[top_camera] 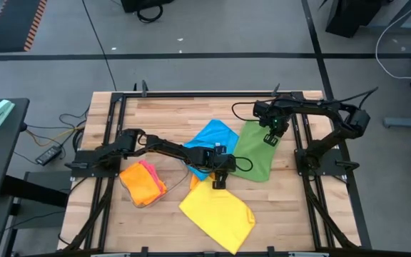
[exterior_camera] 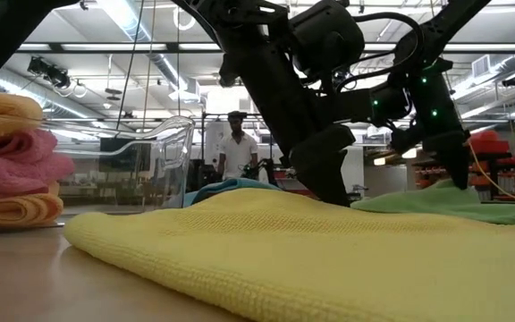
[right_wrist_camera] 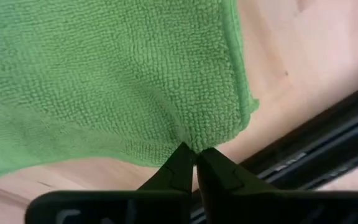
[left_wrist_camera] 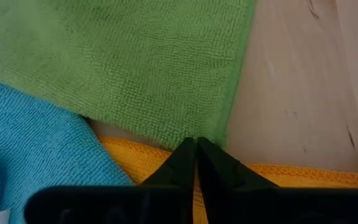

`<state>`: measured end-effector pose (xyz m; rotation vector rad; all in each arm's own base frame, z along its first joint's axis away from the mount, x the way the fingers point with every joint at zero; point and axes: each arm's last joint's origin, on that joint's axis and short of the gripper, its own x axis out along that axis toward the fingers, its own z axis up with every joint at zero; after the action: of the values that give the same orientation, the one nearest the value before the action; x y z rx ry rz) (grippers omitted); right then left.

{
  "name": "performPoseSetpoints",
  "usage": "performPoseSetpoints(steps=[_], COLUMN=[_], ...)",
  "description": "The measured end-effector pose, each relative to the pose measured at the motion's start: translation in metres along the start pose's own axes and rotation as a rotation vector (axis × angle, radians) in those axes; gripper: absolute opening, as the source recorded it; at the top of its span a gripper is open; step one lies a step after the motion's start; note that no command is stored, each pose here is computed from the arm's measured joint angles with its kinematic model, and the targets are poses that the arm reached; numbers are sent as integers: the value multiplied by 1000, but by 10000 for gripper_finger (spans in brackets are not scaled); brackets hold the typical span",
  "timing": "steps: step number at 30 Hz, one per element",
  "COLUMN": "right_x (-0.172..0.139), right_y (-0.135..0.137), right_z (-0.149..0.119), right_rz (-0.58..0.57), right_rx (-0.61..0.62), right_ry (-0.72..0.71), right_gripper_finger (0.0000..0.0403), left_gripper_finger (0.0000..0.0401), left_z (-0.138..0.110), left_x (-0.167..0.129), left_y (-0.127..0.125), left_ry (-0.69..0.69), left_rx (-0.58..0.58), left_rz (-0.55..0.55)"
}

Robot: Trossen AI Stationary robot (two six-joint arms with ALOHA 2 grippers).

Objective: Fold microfiber towels
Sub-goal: Fold the green microfiber cloth

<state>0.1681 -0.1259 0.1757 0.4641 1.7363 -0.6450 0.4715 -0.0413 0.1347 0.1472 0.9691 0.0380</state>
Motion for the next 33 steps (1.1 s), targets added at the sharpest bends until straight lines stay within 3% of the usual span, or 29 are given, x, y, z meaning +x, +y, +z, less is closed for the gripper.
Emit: performPoseSetpoints(steps=[7,12,17,21,27,33], right_x=[0,0,0,-1,-1,-2], right_y=[0,0,1,-2,-5,-6], right_z=[0,1,7,13,18,17], right_rz=[13,12,-3,-121,-158,-211], right_rx=[-7,-25,-129,-245,-352,-345], right_ry=[5,-9,-70,-127,-160,-148], right_gripper_finger=[26,26,26,34,114,216], left_gripper_finger=[12,16,30,28,22,42], left_z=[1,12,22,20,19,19], left_x=[0,-6,-11,-9,-8,-8], left_y=[-1,-5,-9,-9,-12,-17], left_ry=[-10,-102,-193,-186,-178,-180], left_rx=[0,5,15,18,88,99], left_rz=[-1,-4,-7,-6,-5,-12])
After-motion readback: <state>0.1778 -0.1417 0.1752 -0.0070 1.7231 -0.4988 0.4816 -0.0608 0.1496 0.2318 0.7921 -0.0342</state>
